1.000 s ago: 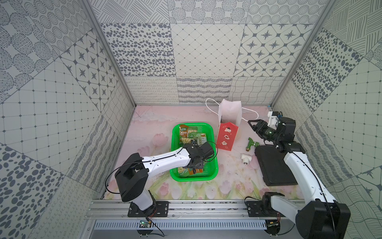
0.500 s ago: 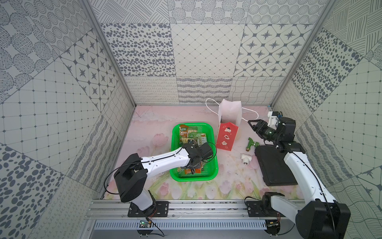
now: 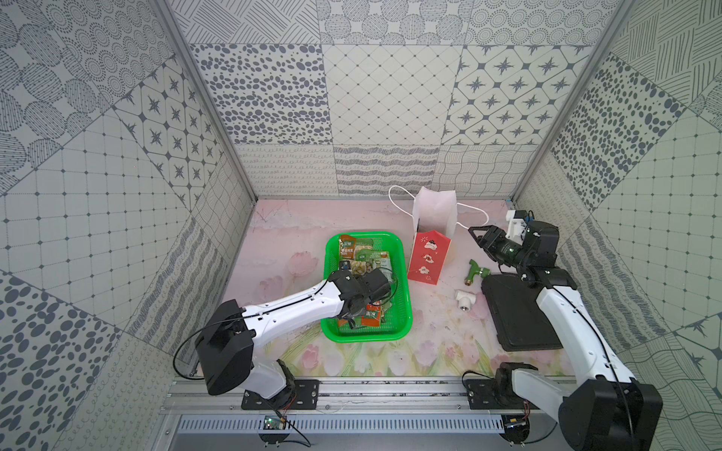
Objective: Place the condiment packets inside the bag
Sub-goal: Pick up the condiment packet from the storage box.
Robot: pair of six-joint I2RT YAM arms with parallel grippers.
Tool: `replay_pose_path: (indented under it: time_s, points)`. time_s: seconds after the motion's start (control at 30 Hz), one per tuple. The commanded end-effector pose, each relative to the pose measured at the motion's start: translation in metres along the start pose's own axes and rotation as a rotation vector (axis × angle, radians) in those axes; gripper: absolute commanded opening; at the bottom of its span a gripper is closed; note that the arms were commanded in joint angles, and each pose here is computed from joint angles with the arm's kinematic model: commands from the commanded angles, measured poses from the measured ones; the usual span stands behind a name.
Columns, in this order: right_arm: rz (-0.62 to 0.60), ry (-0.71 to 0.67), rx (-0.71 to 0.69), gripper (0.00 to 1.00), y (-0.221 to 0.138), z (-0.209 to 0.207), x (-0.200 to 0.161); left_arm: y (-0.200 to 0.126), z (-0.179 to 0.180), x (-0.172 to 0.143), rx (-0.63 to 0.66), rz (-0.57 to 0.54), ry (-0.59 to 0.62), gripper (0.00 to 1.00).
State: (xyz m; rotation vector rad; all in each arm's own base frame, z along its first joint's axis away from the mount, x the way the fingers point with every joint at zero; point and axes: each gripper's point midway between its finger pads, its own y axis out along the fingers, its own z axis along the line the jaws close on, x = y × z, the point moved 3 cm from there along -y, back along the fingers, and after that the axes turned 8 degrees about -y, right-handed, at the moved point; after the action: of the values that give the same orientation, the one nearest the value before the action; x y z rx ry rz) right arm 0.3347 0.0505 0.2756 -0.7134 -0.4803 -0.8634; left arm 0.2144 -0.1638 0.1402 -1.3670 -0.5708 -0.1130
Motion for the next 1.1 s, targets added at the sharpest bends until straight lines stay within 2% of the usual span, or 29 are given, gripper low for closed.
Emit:
replay_pose_path:
  time_s: [0.0,0.13,0.3,0.4,0.57,0.63,0.67,0.87,1.07]
  points:
    - [-0.025,-0.023,0.03,0.56,0.0,0.005,0.006,0.005,0.01,0.0,-0.028,0.034,-0.008,0.51]
    - [-0.021,-0.022,0.031,0.56,0.001,0.004,0.005,0.004,0.004,0.001,-0.158,0.085,-0.04,0.59]
    - [-0.023,-0.023,0.034,0.56,0.001,0.005,0.006,0.003,-0.004,0.004,-0.313,0.135,-0.071,0.6]
    - [-0.027,-0.025,0.035,0.56,0.0,0.006,0.006,0.007,-0.005,0.005,-0.333,0.151,-0.073,0.53]
    - [-0.028,-0.023,0.035,0.56,0.0,0.006,0.007,0.016,-0.006,0.005,-0.339,0.19,-0.068,0.2]
    - [-0.027,-0.023,0.034,0.56,0.0,0.006,0.006,0.014,-0.008,0.008,-0.352,0.19,-0.058,0.04]
    - [-0.027,-0.022,0.035,0.56,0.0,0.006,0.006,0.01,-0.01,0.009,-0.366,0.188,-0.049,0.0]
    - [-0.029,-0.021,0.032,0.57,-0.001,0.005,0.007,-0.028,-0.017,0.034,-0.473,0.112,-0.022,0.0]
    - [-0.038,-0.017,0.001,0.56,-0.001,0.0,0.006,-0.086,-0.03,0.071,-0.622,0.01,-0.012,0.0]
